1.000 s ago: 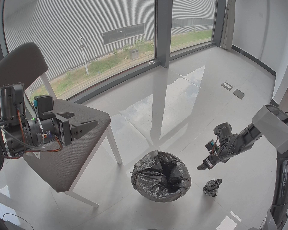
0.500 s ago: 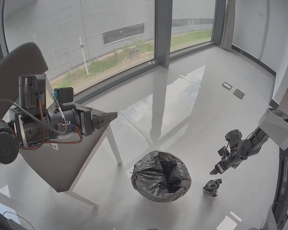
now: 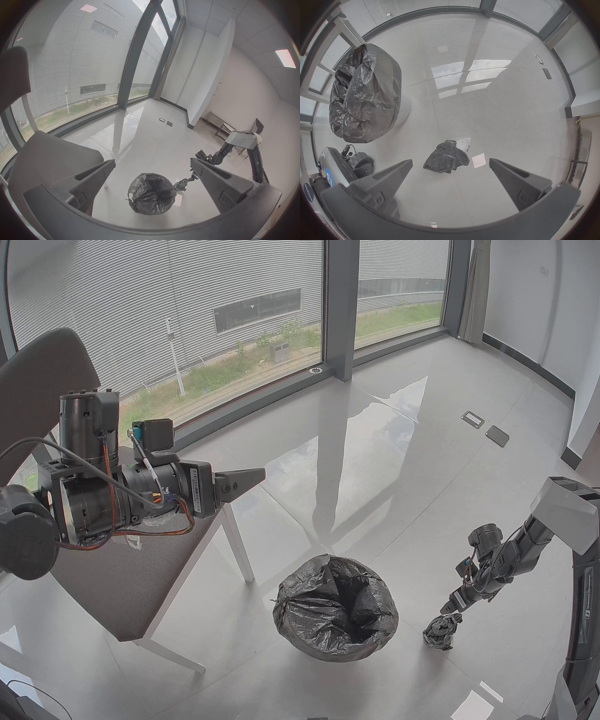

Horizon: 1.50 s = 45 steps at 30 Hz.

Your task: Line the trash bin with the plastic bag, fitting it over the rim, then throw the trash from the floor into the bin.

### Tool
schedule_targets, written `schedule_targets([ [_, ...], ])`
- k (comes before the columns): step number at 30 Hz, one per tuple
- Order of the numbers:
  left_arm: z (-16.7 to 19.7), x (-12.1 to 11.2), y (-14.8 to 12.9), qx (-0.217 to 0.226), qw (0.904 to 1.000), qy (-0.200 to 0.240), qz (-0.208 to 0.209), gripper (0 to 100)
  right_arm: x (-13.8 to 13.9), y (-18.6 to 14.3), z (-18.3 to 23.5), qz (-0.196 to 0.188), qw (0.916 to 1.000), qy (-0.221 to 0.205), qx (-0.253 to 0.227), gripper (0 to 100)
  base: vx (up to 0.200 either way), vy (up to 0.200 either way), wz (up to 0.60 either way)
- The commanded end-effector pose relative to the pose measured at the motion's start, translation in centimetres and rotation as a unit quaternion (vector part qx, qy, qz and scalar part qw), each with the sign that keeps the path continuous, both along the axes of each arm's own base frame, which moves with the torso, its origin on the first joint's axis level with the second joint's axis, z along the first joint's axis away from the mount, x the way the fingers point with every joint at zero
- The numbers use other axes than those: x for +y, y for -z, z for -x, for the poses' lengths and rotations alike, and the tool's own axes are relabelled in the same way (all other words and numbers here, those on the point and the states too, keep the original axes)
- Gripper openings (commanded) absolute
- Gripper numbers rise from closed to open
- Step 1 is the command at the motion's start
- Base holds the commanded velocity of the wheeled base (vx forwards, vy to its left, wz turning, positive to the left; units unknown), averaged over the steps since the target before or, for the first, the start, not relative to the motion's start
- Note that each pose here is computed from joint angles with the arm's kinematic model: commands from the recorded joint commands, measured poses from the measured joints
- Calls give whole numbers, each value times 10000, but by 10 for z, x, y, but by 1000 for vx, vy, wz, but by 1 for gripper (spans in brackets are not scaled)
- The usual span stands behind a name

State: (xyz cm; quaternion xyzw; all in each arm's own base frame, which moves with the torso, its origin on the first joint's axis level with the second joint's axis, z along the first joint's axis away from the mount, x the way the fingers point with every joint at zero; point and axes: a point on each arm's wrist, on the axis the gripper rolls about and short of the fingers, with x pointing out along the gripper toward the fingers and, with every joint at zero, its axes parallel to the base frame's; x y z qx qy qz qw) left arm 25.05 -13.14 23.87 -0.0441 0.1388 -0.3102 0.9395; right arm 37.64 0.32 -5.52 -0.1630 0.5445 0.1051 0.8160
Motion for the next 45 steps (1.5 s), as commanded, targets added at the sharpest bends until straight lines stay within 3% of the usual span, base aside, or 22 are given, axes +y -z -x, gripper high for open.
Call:
schedule_targets([
  [1,-2,-9,4,2,9999,115,43,100,0,5,1,-1,10000,7,58,100,-200,0,0],
  [12,0,-15,-1,33,9986,173,499,100,0,6,0,11,10000,12,73,100,-200,0,0],
  [28,5,-12,-8,-223,9977,205,613,100,-2,4,-44,40,9990,118,-434,100,0,0,0],
  [29,7,-11,-10,-250,9975,206,628,100,2,3,-64,15,9975,107,-695,100,0,0,0],
  [34,11,-8,-6,-207,9979,191,586,100,13,1,-83,-20,9976,47,-696,100,0,0,0],
  [41,14,-7,-6,-184,9978,252,578,100,23,-2,-97,-184,9972,256,-680,100,0,0,0],
  [45,15,-7,-5,-164,9976,376,566,100,23,-1,-114,-279,9941,402,-969,100,0,0,0],
])
